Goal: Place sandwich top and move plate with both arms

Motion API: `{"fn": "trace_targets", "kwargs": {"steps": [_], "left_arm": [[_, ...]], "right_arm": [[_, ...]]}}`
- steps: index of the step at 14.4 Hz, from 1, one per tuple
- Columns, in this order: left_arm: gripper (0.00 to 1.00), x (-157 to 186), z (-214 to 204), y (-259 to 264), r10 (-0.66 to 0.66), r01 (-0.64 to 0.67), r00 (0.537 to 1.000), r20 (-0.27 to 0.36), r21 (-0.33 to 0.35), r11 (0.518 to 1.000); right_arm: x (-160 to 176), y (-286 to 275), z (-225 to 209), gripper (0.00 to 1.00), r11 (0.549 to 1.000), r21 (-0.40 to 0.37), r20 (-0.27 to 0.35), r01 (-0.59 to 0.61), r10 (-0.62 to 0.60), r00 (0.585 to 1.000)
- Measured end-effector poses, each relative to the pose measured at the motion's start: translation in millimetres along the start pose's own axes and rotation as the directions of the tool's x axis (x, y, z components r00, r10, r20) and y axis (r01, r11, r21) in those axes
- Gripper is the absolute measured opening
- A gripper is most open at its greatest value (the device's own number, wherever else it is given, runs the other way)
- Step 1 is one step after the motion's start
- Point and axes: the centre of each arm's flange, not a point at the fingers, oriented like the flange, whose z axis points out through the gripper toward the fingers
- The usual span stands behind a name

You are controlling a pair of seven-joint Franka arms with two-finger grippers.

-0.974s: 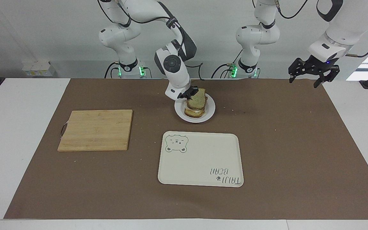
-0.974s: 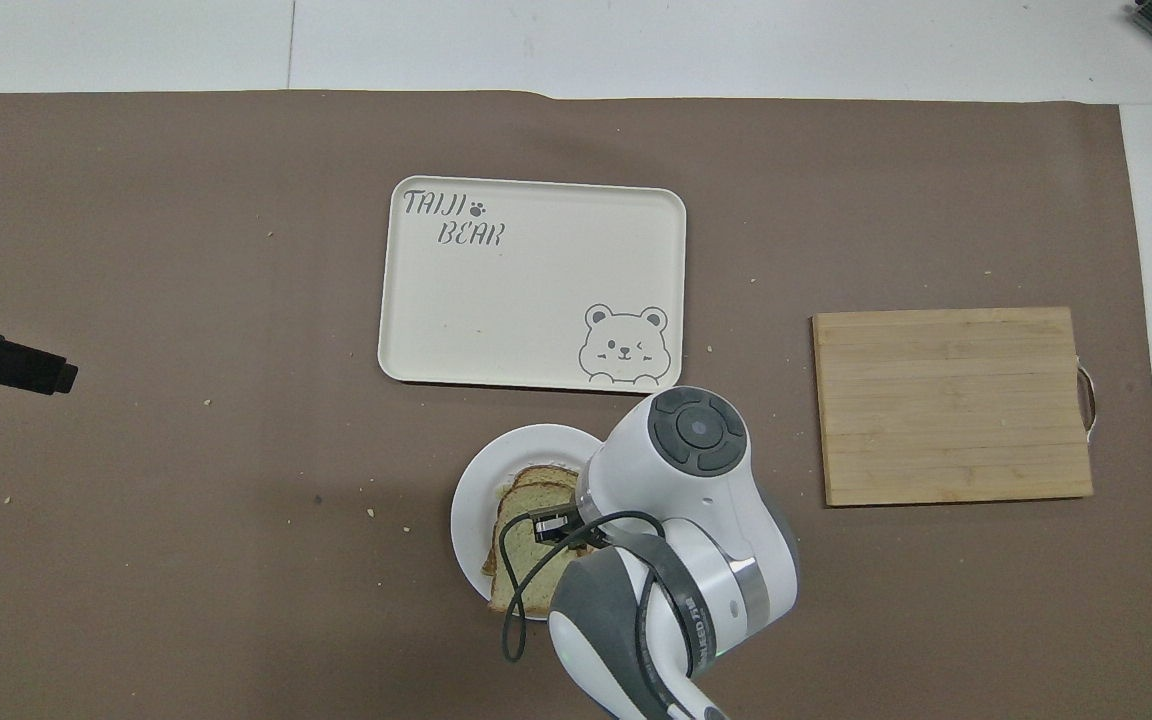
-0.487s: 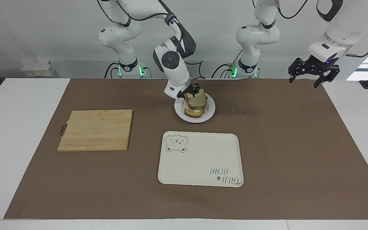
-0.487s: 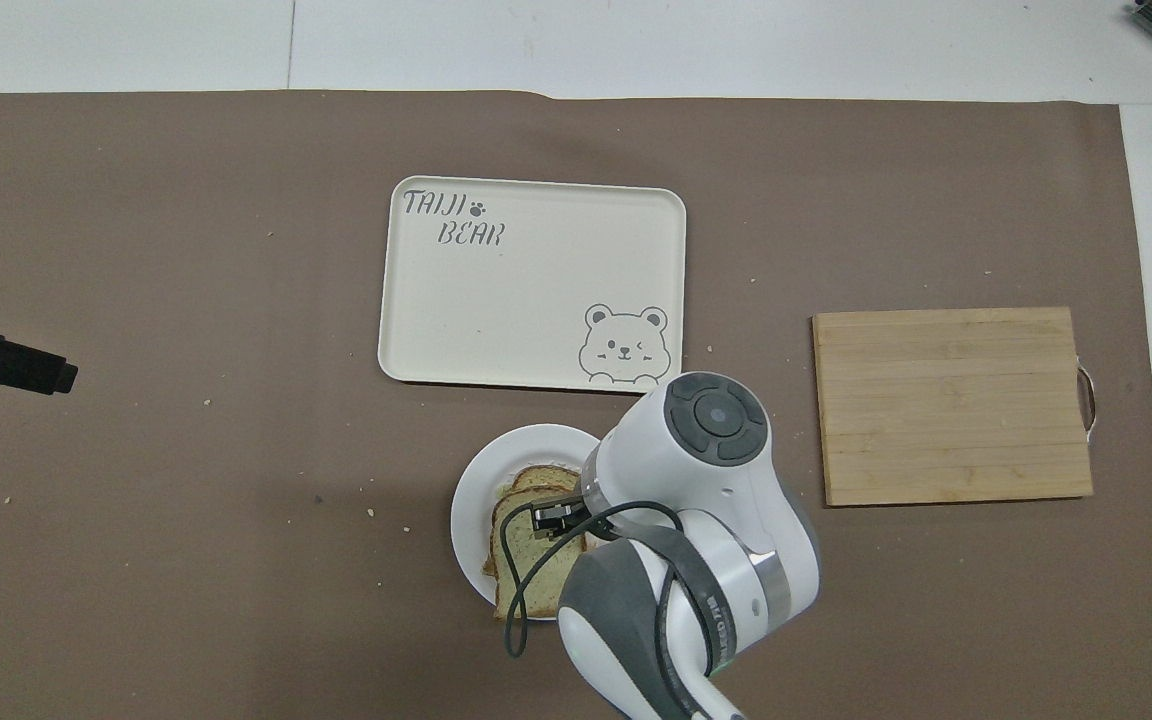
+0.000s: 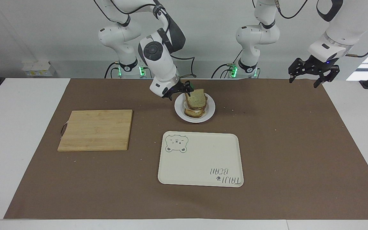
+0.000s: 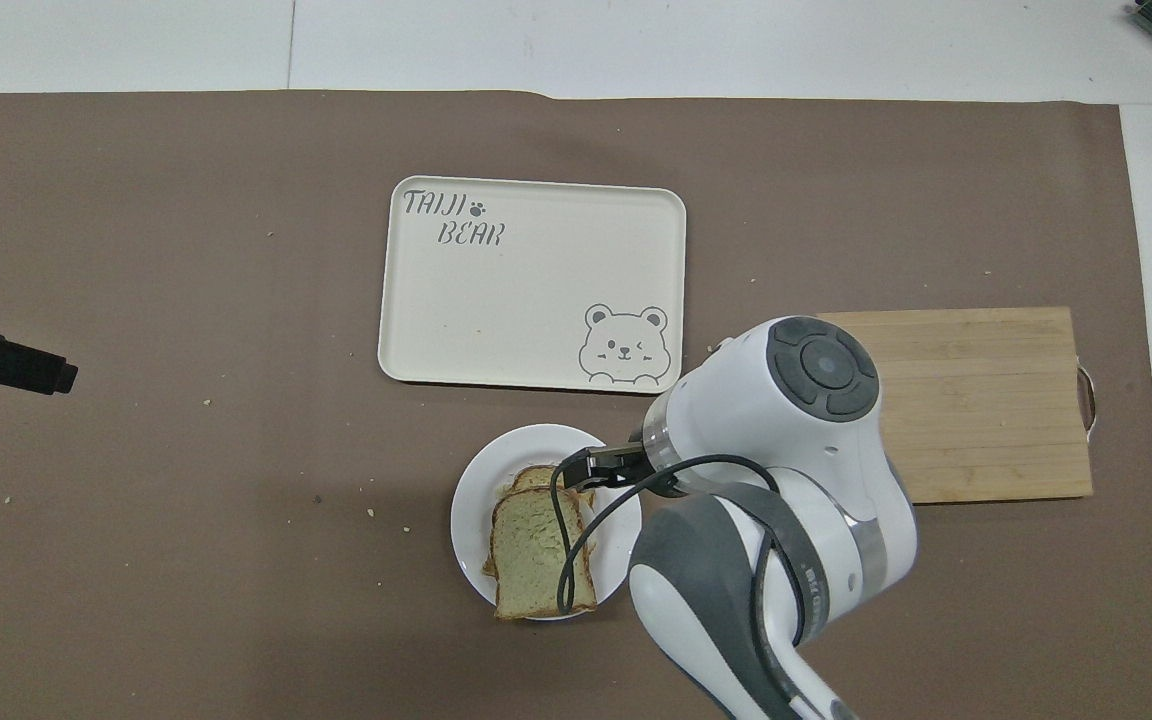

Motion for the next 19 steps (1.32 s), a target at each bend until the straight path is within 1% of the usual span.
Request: {"fn": "trace_targets", "kwargs": {"steps": [3, 7, 10, 15, 19], "left_arm": [[1.0, 0.0, 0.0, 0.0, 0.0, 0.0, 1.0, 0.0, 0.0, 1.0], [1.0, 0.0, 0.0, 0.0, 0.0, 0.0, 1.0, 0.0, 0.0, 1.0], [1.0, 0.0, 0.0, 0.0, 0.0, 0.0, 1.0, 0.0, 0.0, 1.0], [1.0, 0.0, 0.0, 0.0, 0.0, 0.0, 1.0, 0.0, 0.0, 1.0], [1.0, 0.0, 0.0, 0.0, 0.0, 0.0, 1.0, 0.0, 0.0, 1.0]], "right_arm": [[10.3, 11.8, -17.3, 1.0, 1.0, -0.013, -0.039, -0.009, 0.009, 0.999], [26.3, 36.6, -44.9, 1.0, 0.998, 0.008, -0.086, -0.057, 0.057, 0.995], [36.4, 63.0, -73.3, 1.0, 0.994, 0.032, -0.131, -0.103, 0.107, 0.986], [28.7, 125.9, -129.2, 1.0, 0.979, 0.059, -0.148, -0.195, 0.202, 0.968], [23.4, 145.1, -148.1, 1.0, 0.976, 0.069, -0.166, -0.205, 0.214, 0.963]]}}
